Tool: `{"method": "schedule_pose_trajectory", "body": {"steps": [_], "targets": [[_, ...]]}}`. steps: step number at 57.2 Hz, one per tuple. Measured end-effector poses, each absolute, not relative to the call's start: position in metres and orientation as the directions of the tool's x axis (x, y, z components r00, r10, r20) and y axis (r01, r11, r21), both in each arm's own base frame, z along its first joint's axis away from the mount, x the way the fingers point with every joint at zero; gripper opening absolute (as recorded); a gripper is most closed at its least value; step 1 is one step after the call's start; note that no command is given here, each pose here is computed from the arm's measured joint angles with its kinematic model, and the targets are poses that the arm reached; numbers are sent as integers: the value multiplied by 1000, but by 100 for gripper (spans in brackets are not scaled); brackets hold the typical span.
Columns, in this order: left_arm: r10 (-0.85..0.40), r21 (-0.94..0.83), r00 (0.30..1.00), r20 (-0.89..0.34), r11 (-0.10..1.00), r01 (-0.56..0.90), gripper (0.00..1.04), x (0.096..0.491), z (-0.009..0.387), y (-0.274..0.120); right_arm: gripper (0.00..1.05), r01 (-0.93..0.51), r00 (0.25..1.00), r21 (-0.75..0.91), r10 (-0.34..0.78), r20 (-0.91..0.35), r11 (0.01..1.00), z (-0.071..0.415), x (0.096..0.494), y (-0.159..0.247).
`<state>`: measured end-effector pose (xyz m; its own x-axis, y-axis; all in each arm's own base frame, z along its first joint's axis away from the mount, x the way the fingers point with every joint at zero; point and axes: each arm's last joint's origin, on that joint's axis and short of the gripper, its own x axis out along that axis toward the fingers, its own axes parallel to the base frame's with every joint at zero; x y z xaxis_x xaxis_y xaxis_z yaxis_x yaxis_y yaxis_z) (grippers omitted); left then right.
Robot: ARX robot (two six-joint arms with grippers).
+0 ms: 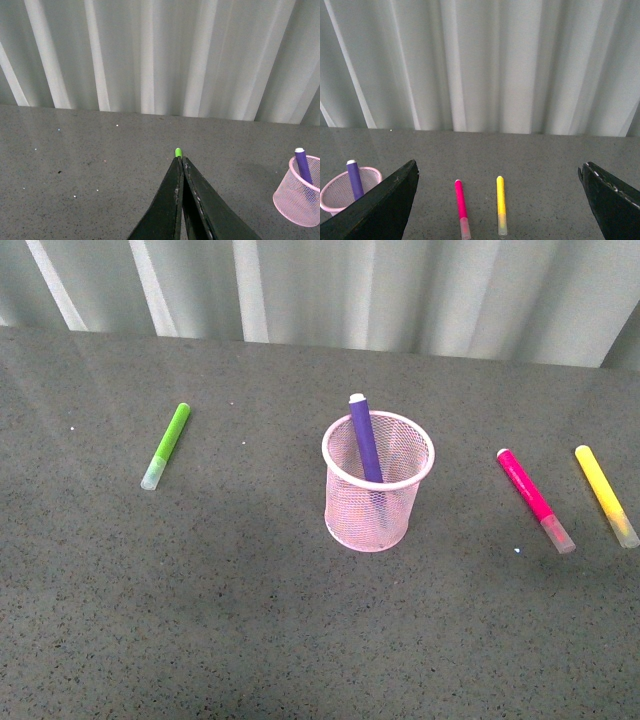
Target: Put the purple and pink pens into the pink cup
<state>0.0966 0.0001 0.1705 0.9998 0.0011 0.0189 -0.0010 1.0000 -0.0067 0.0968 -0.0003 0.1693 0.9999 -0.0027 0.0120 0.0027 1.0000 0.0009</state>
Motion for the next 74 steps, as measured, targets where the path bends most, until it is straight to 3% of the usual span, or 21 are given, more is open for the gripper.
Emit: {"method": "schedule_pose_trajectory", "body": {"steps": [4, 19, 23, 31, 36, 39, 50, 57, 62, 74], "targets": [[1, -7, 1000, 19, 1000, -1, 10, 97, 170, 0, 98, 3, 1000, 1, -3, 12, 1000, 169, 97, 0], [1, -7, 1000, 19, 1000, -1, 55, 97, 170, 0, 98, 3, 1000, 1, -3, 12, 1000, 169, 97, 0], [1, -7, 1000, 19, 1000, -1, 70, 97, 170, 0, 98, -47, 999, 5, 47, -23, 999, 170, 98, -2], [1, -7, 1000, 19, 1000, -1, 98, 97, 170, 0, 98, 7, 997, 7, -7, 75, 1000, 217, 114, -19], [1, -5, 1000, 19, 1000, -1, 97, 97, 171, 0, 98, 54, 985, -2, -53, 165, 999, 253, 138, -31], [1, -5, 1000, 19, 1000, -1, 98, 97, 171, 0, 98, 56, 987, 23, -59, 152, 998, 270, 164, -39], [1, -5, 1000, 19, 1000, -1, 98, 97, 171, 0, 98, 99, 965, 94, -72, -252, 991, 249, 283, -59], [1, -4, 1000, 19, 1000, -1, 98, 97, 171, 0, 98, 37, 838, 46, -6, -546, 998, 196, 349, -46], [1, -5, 1000, 19, 1000, -1, 98, 97, 171, 0, 98, -26, 768, -7, 15, -641, 1000, 172, 363, -31], [1, -5, 1000, 19, 1000, -1, 98, 97, 171, 0, 98, -116, 691, -16, 69, -720, 993, 141, 371, -6]]}}
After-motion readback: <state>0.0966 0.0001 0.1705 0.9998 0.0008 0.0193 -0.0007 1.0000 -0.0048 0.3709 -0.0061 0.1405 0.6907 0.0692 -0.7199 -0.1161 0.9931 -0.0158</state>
